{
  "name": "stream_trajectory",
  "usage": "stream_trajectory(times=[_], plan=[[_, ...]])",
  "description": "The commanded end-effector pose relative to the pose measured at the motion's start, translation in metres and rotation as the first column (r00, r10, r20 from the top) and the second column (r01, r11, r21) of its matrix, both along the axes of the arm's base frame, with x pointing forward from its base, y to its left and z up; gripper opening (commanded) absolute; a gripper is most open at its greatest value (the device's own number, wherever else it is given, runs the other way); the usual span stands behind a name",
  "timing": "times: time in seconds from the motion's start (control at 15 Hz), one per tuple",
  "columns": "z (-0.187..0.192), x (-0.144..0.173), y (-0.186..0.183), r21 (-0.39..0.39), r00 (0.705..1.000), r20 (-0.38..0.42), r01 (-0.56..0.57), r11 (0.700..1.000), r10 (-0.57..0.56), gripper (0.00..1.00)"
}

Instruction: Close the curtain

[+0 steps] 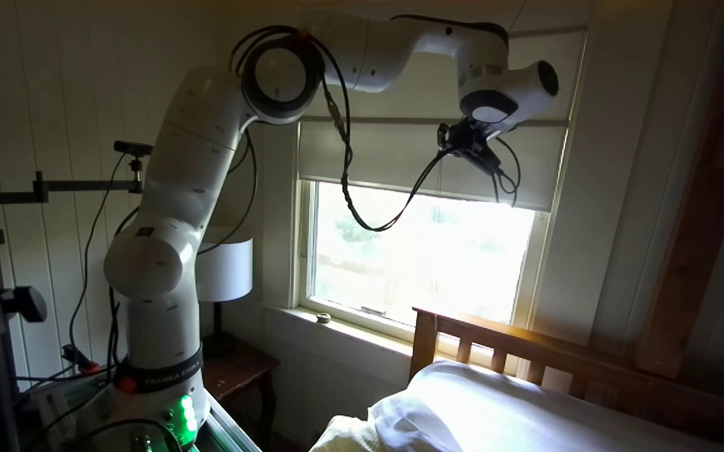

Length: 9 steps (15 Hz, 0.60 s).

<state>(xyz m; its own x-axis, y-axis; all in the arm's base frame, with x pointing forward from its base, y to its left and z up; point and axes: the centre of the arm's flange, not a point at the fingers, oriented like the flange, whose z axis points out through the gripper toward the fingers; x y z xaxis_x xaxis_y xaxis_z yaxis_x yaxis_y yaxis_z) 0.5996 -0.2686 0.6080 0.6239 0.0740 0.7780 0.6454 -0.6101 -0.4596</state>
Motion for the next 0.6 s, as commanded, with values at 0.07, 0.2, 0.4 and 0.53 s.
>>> stream_trajectory(times=[0.07,0.2,0.4,0.53], plan=[[-0.071,0.004,0.052,0.068,0.986,-0.099,-0.126,0.990,0.133,0.00],[-0.076,0.011,0.068,0.096,0.983,-0.097,-0.149,0.984,0.158,0.00],[-0.080,0.016,0.084,0.145,0.979,-0.085,-0.170,0.975,0.184,0.00],[-0.083,0.018,0.090,0.180,0.978,-0.080,-0.176,0.968,0.193,0.00]])
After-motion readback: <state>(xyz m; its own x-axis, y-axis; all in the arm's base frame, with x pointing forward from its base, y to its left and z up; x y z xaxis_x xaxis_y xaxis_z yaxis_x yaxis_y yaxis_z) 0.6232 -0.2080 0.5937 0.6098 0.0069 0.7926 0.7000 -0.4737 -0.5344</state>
